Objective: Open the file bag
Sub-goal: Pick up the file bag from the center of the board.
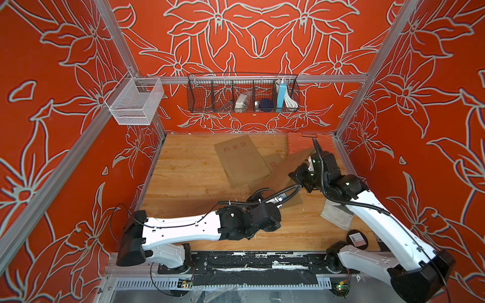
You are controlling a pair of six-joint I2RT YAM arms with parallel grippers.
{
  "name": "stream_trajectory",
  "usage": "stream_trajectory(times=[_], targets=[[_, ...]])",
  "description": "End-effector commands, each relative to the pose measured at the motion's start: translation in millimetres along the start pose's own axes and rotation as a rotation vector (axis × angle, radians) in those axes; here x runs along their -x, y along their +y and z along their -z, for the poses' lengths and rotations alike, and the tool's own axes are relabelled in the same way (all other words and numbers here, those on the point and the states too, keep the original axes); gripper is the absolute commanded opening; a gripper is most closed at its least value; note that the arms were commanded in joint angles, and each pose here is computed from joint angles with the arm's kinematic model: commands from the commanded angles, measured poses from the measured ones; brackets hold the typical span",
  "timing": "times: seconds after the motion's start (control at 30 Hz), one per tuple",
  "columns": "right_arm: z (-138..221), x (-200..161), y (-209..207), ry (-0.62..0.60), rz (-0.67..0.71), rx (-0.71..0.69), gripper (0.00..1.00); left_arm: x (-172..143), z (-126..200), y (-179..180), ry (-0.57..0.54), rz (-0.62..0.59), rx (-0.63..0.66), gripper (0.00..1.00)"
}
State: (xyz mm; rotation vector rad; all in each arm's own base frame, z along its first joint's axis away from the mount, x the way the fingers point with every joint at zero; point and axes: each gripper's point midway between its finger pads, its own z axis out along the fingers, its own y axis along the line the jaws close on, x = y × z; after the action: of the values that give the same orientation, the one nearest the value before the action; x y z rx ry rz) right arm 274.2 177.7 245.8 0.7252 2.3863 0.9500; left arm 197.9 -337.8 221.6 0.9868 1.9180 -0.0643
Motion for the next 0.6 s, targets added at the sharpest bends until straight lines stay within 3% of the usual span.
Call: stream_trajectory(times=[0.0, 0.33, 0.57], targets=[[13, 1, 12, -0.014, -0.024, 0.047, 0.0, 16, -13, 10, -0.036, -0.003, 0.116, 0.77], [16, -4, 4, -0.006, -0.027, 0.042, 0.0, 17, -31, 11, -0.009, 0.056, 0.132, 0.54], [22, 0, 8, -0.028, -0.019, 0.05, 0.0, 21, -24, 10, -0.013, 0.106, 0.09, 0.13]])
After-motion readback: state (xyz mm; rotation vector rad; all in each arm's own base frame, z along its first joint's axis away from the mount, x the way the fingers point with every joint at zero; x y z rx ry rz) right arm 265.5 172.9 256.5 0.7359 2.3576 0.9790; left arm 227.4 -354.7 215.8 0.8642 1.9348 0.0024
